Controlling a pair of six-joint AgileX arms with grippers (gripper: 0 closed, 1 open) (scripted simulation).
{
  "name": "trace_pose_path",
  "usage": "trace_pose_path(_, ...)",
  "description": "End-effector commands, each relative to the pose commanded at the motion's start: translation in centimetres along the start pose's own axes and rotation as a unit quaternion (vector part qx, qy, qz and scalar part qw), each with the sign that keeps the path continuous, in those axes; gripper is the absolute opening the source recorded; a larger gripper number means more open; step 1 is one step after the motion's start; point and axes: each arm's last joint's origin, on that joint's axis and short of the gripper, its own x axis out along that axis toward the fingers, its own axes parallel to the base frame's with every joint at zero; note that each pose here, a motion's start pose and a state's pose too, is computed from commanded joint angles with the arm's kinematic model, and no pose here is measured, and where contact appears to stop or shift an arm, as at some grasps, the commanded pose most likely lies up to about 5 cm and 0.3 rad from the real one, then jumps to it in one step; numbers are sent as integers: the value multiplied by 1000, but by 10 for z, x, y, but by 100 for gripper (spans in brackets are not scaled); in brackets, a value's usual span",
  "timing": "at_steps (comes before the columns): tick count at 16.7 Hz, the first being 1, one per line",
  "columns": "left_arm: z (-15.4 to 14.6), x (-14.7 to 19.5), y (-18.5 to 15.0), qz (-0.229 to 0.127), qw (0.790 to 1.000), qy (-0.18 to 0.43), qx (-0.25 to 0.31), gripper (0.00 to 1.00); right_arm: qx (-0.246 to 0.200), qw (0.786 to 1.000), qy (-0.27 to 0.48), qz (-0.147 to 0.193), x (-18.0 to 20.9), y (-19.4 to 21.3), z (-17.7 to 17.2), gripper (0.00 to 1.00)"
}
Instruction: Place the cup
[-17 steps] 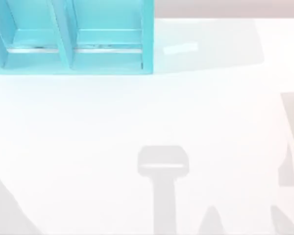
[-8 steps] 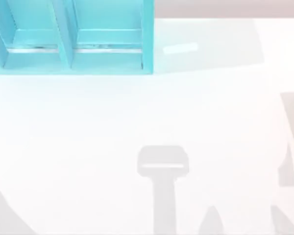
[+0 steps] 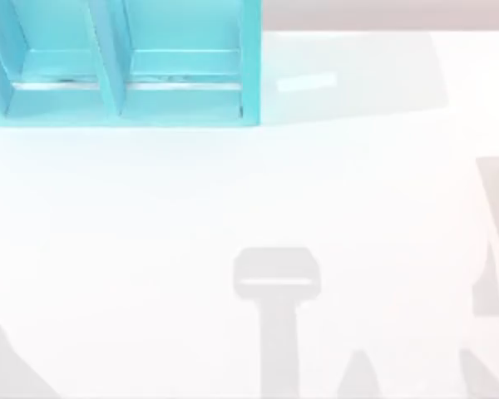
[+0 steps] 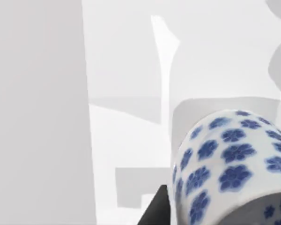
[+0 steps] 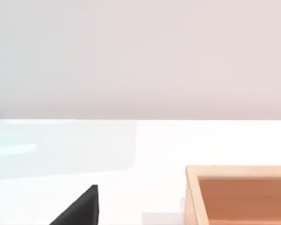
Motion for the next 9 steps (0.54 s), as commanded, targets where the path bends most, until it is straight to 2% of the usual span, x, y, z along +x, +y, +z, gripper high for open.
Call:
trace_pose_path(3,0,0,0,0,1000,0,0,98,0,1000,0,0,0,0,0,100)
trace_pose_path(9,0,0,0,0,1000,0,0,100,0,1000,0,0,0,0,0,100)
